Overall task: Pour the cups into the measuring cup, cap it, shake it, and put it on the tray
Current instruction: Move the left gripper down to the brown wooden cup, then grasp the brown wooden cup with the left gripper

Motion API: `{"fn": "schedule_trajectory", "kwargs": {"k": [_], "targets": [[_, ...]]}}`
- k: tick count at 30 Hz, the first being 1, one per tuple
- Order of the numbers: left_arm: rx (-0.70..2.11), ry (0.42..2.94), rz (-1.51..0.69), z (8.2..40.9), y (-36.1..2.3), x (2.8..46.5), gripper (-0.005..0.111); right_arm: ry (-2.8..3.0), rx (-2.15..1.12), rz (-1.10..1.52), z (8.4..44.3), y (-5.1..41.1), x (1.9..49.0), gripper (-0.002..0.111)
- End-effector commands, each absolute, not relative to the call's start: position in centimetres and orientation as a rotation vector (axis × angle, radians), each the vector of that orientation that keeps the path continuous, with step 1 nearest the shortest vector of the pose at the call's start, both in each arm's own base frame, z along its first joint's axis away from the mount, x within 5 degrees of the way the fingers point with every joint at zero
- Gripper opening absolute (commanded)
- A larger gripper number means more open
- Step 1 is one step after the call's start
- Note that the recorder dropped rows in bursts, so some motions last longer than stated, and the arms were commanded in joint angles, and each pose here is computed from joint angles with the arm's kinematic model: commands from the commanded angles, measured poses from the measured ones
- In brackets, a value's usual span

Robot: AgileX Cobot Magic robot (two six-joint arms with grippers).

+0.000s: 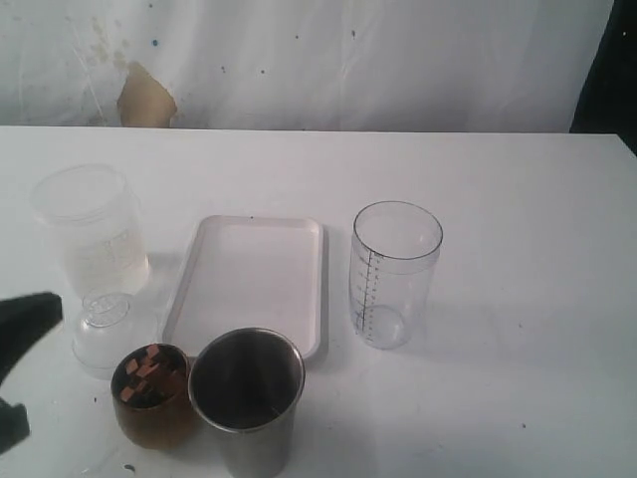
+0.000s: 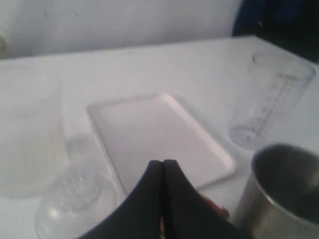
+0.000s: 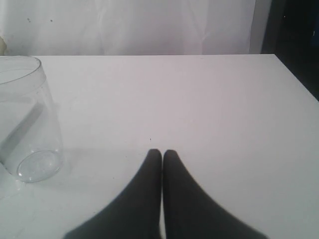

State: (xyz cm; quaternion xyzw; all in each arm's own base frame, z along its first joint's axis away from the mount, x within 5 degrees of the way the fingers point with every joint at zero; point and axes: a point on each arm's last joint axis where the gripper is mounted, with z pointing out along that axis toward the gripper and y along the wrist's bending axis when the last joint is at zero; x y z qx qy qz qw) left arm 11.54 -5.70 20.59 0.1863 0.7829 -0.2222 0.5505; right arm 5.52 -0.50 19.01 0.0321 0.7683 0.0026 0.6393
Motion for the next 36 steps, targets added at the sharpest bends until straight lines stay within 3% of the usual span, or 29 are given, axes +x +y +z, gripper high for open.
{"fn": "schedule_trajectory", "kwargs": {"k": [1, 8, 15, 19, 27, 36], "targets": [[0.535, 1.983, -0.623, 18.5, -6.4, 11.1, 0.008, 1.752, 0.068, 0.003, 18.9, -0.5, 5.5, 0.000], [0.631, 2.017, -0.724, 17.0, -7.3, 11.7, 0.059, 1.752, 0.068, 0.003, 18.9, -0.5, 5.5, 0.000], [0.634, 2.019, -0.868, 15.7, -8.2, 12.6, 0.068, 1.752, 0.068, 0.003, 18.9, -0.5, 5.5, 0.000], [0.579, 1.977, -0.946, 15.6, -8.6, 13.2, 0.087, 1.752, 0.068, 0.003, 18.9, -0.5, 5.5, 0.000], [0.622, 2.001, -0.747, 13.9, -7.9, 14.5, 0.092, 1.752, 0.068, 0.003, 18.9, -0.5, 5.5, 0.000], [0.668, 1.959, -0.786, 13.6, -8.3, 14.6, 0.091, 1.752, 0.070, 0.005, 18.9, -0.5, 5.5, 0.000]]}}
